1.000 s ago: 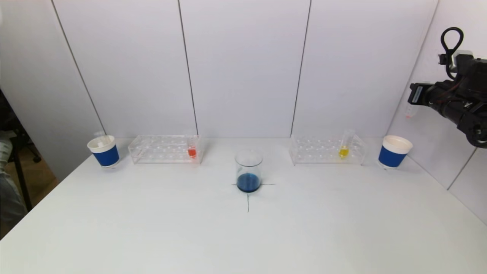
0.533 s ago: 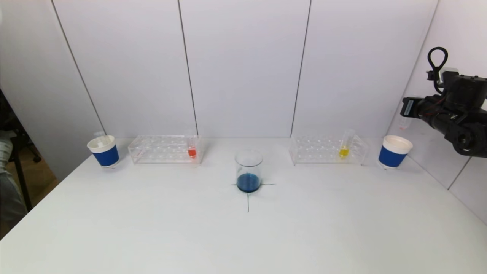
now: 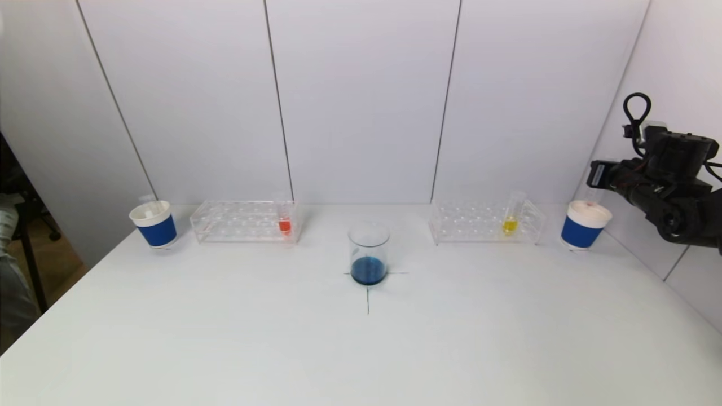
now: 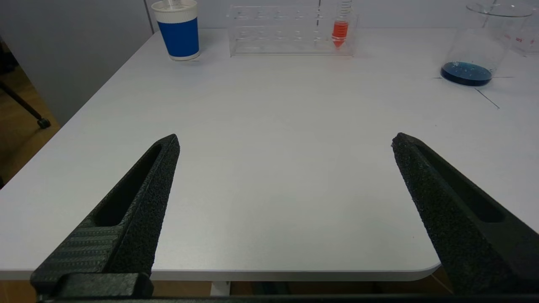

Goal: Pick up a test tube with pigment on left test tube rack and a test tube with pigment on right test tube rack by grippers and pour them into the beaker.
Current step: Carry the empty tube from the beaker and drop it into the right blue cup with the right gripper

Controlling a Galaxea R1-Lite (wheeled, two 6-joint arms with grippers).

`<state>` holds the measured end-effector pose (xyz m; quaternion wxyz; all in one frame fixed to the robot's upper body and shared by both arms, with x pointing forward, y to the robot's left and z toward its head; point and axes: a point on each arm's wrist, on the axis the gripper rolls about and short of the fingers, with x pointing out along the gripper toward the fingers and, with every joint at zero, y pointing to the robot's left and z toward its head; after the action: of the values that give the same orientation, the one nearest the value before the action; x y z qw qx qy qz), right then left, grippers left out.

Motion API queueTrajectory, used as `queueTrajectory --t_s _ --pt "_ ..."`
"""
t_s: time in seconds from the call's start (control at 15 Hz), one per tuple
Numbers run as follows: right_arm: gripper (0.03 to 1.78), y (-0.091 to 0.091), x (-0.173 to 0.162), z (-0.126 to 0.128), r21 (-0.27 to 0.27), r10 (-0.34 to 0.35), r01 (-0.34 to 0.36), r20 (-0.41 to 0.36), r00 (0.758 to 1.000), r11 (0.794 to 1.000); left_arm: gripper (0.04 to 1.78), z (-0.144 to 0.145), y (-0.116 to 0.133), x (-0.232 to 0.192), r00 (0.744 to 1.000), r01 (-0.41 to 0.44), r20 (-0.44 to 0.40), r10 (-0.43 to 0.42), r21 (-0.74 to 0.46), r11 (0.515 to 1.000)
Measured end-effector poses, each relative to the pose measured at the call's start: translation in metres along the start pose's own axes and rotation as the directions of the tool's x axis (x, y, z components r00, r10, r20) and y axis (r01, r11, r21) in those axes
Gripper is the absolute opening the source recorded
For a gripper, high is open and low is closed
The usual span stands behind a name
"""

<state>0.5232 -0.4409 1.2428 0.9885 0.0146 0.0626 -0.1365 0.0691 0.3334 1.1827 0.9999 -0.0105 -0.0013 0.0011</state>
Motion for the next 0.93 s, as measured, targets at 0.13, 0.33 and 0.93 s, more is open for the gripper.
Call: queueTrajectory --t_s 0.13,0.33,0.93 --pt "0.46 -0.002 0.002 -0.007 0.0 -0.005 0.005 -0.019 1.0 1.0 1.76 0.0 0.0 0.0 1.0 0.0 0.0 0.0 0.0 1.0" --pt "0.46 -0.005 0.003 -0.015 0.001 -0.012 0.012 -0.02 1.0 1.0 1.76 0.0 0.0 0.0 1.0 0.0 0.0 0.0 0.001 1.0" --pt "0.46 -0.008 0.002 -0.035 0.015 -0.012 0.012 -0.045 0.999 1.0 1.76 0.0 0.0 0.0 1.0 0.0 0.0 0.0 0.0 1.0"
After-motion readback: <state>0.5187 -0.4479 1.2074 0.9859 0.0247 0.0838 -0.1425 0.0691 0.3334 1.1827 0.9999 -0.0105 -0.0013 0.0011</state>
